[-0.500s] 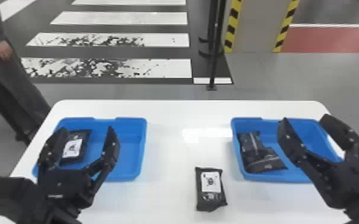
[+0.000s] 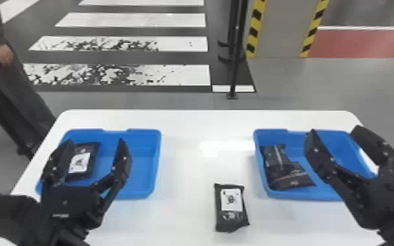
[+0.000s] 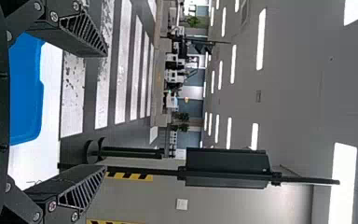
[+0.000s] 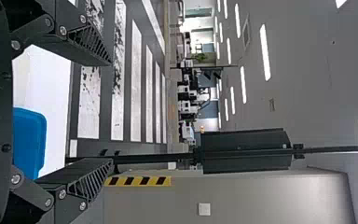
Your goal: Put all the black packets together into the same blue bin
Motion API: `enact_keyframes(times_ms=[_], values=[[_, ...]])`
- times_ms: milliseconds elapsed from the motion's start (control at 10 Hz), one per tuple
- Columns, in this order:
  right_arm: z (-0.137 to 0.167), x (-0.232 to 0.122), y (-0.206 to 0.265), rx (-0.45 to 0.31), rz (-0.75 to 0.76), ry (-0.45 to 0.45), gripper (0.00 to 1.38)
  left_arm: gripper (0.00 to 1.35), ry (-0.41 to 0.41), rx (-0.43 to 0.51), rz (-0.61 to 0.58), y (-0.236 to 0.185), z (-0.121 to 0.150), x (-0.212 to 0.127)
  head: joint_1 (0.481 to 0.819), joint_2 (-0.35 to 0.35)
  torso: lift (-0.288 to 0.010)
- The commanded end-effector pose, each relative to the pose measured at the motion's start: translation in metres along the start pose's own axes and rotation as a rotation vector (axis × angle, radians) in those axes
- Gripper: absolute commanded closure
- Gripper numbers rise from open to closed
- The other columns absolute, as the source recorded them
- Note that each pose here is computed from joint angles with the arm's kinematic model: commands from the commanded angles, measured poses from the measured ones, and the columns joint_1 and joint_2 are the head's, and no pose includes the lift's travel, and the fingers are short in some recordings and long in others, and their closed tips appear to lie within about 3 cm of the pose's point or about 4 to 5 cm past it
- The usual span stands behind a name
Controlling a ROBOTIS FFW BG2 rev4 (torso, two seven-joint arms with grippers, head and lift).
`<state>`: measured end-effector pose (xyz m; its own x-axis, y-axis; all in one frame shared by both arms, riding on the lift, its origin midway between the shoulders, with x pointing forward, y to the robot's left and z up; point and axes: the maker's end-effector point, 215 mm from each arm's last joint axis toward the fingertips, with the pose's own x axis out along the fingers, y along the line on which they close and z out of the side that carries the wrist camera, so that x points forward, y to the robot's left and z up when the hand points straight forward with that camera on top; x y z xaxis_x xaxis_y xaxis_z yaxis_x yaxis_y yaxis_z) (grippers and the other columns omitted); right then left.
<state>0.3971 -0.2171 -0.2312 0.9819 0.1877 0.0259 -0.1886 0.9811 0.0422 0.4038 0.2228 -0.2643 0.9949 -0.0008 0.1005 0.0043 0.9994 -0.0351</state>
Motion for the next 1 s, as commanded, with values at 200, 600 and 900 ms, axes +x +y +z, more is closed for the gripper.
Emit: enact_keyframes(times_ms=[200, 600, 900], values=[[-0.015, 0.005, 0.004, 0.007, 0.029, 0.026, 0.31, 0.19, -0.002, 0.000, 0.000, 0.000, 0.001, 0.001, 0.695, 0.008, -0.110], [-0.047, 0.018, 0.039, 0.005, 0.177, 0.117, 0.31, 0.19, 0.001, -0.002, -0.003, -0.001, 0.000, 0.002, 0.695, 0.050, -0.110], [-0.090, 0.024, 0.048, -0.019, 0.269, 0.255, 0.31, 0.19, 0.006, -0.003, -0.006, -0.002, -0.001, 0.003, 0.695, 0.081, -0.110]])
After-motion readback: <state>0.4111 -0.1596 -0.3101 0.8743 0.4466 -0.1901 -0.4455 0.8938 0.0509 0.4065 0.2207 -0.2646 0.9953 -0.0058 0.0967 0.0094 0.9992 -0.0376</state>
